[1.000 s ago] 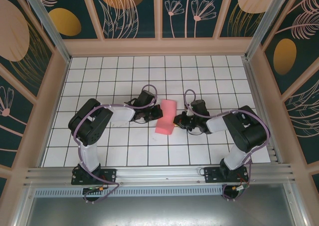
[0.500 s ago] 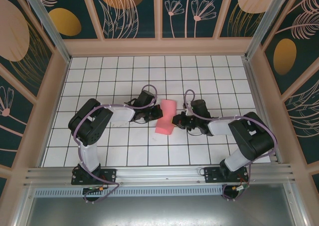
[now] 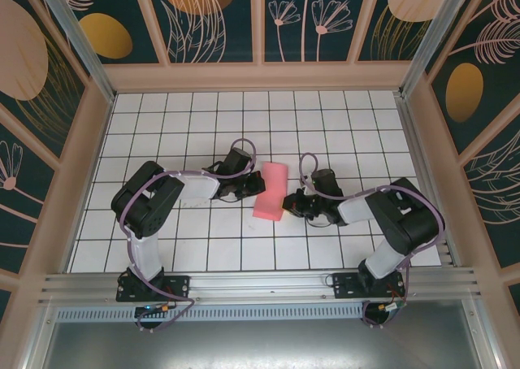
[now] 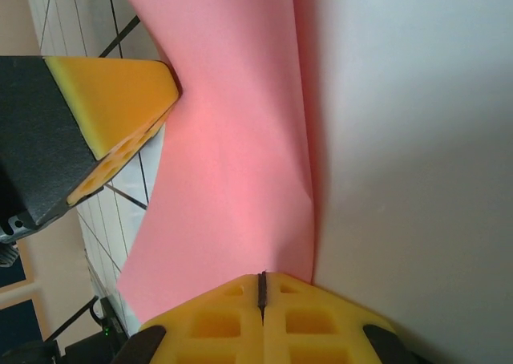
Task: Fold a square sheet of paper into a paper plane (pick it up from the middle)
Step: Fold the square sheet of paper in half at the center of the table.
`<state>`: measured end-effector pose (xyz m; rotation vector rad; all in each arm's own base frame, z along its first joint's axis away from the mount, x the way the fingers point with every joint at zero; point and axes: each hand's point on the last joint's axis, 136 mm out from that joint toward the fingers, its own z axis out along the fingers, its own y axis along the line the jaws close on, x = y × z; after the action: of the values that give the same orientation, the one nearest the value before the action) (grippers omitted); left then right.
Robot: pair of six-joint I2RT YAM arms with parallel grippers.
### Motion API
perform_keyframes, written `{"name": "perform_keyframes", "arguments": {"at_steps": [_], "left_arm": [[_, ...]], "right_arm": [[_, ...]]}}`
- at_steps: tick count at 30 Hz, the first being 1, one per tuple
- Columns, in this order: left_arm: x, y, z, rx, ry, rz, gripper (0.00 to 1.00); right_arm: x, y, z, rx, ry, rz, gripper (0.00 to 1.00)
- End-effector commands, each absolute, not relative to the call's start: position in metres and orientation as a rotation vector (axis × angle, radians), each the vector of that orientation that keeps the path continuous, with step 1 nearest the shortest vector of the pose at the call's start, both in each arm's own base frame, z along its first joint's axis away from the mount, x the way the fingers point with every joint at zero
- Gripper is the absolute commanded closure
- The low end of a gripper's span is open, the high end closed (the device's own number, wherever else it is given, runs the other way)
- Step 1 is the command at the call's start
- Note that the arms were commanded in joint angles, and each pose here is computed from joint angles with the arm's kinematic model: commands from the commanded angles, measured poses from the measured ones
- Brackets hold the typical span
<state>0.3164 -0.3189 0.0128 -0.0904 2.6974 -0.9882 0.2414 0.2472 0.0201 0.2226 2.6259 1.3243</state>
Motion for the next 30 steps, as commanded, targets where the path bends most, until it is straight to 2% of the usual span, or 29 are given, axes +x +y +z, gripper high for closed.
{"name": "perform_keyframes", "arguments": {"at_steps": [1,7,19,27,30], "left_arm": [[0.285,-0.294,-0.033,-0.128,2.872,-0.825,1.0],[0.285,-0.294,-0.032,-0.127,2.869,-0.829,1.0],[0.285,-0.294,-0.032,-0.127,2.867,-0.833,1.0],[0.285,-0.294,-0.032,-0.126,2.867,-0.831,1.0],[0.285,-0.294,-0.032,-0.126,2.869,-0.835,1.0]], "right_arm": [[0.238,0.252,0.033,0.174,2.607,1.333,1.0],[0.232,0.264,0.039,0.132,2.606,1.33,1.0],[0.205,0.242,-0.004,0.201,2.722,1.231,1.0],[0.214,0.256,0.038,0.117,2.606,1.334,1.0],[0.21,0.259,0.037,0.102,2.614,1.349,1.0]]}}
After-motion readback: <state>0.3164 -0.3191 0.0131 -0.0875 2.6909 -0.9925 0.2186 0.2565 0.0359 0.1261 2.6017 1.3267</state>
